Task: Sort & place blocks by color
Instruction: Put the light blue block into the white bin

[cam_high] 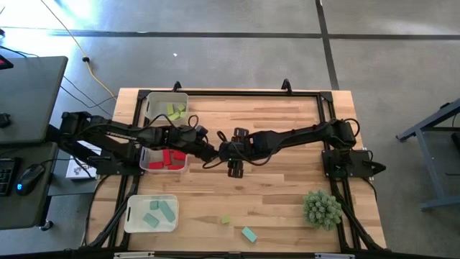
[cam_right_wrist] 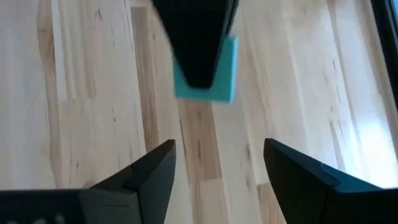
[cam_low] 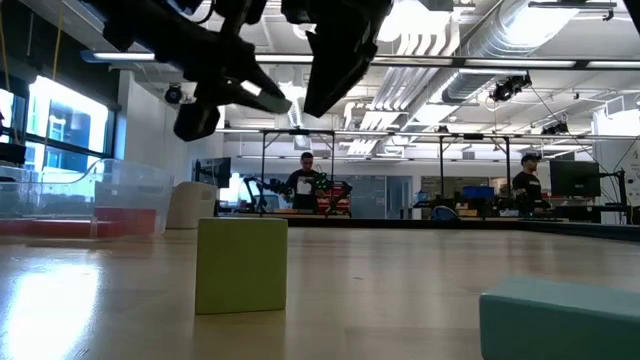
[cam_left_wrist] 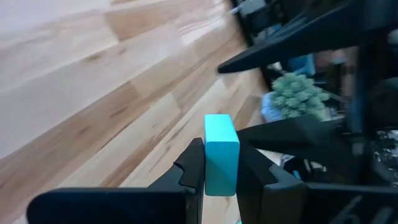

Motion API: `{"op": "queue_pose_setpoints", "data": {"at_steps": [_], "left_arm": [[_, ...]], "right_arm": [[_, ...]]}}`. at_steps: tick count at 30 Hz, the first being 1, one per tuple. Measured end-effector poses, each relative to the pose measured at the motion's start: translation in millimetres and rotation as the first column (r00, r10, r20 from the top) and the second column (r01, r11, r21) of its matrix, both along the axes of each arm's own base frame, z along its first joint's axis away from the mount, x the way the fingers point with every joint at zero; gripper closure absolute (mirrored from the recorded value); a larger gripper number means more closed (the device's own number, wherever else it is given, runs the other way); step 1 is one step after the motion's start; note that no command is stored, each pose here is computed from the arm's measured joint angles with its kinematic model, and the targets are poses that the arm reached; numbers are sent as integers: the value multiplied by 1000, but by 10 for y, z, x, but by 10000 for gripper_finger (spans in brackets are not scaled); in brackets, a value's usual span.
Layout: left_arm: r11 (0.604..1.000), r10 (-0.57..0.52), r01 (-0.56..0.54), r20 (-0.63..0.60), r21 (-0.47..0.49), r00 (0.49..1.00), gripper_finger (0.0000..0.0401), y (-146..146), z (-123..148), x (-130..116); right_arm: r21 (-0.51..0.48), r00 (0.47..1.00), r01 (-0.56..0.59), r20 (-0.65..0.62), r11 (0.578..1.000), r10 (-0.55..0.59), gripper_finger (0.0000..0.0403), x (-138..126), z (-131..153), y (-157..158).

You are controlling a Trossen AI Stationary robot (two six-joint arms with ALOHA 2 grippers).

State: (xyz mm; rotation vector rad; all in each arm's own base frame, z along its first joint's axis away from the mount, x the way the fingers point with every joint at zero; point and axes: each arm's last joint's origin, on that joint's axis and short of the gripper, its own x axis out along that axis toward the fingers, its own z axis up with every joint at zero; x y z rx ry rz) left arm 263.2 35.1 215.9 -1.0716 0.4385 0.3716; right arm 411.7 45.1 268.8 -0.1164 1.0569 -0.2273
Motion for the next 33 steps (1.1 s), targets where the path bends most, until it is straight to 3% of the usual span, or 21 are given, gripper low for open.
{"op": "queue_pose_setpoints", "data": {"at_steps": [12,20,28,33], "left_arm": [[994,-56,62,-70,86,996,366,-277,226,-332],[991,-115,129,-228,47,967,366,-625,367,-647],[961,-259,276,-408,-17,876,366,-966,630,-923],[936,-337,337,-517,-97,787,365,-1211,584,-1142]], "right_arm": [[68,998,56,-9,996,-55,170,-27,-11,52],[84,997,83,-2,993,-83,170,-26,-11,52],[138,982,178,38,974,-185,169,-6,-1,44],[295,957,254,62,921,-283,169,32,15,70]]}}
